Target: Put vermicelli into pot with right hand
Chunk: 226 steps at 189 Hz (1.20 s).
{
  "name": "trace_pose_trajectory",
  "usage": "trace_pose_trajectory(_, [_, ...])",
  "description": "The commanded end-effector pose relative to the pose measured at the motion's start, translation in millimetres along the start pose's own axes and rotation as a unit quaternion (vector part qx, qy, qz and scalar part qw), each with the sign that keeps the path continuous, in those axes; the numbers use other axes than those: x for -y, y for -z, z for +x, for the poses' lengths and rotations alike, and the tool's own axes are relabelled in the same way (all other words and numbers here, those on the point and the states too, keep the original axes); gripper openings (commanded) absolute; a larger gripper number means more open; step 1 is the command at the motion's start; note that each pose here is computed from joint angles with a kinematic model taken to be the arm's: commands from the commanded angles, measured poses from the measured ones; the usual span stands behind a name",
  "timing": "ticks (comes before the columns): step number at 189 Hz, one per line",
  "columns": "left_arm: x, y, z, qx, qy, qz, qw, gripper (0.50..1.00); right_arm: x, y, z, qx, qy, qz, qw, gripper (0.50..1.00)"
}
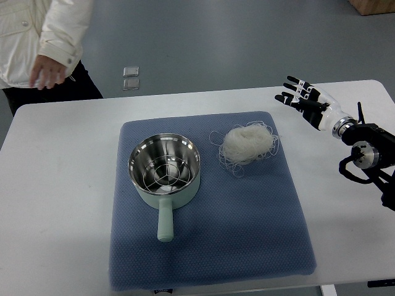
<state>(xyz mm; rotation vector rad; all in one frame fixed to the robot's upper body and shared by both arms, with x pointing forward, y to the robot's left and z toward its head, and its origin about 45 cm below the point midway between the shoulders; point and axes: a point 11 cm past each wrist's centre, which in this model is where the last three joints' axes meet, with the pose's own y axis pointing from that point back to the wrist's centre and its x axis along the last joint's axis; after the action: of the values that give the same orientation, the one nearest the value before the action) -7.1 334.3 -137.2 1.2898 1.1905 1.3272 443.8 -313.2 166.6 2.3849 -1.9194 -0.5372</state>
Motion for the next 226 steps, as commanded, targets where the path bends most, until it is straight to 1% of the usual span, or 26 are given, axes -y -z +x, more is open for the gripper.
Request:
trace_pose_trajectory(1, [0,0,0,0.0,0.0,0.0,1.0,1.0,0,-1,0,0.001,0.0,0.0,1.0,0.926])
trace_pose_trajectory(102, [0,0,0,0.0,0.0,0.0,1.0,1.0,0,3,1,-0.006,0.001,0.001,1.0,0.926])
trace_pose_trajectory(149, [0,0,0,0.0,0.0,0.0,1.0,1.0,0,6,1,-0.051,0.009,-0.002,0.999,0.926])
trace_pose_trajectory(182, [0,0,0,0.0,0.0,0.0,1.0,1.0,1,9,-6,-0.09,0.035,-0.001,0.995,0.926])
trace_pose_trajectory(206, [0,0,0,0.0,0.0,0.0,1.0,1.0,1,12,-18,-0.142,0.072,-0.004,0.987,0.926])
trace_pose_trajectory(226, [0,0,0,0.0,0.0,0.0,1.0,1.0,-2,24,-26,-0.196,0.109,0.005,0.975,0.924])
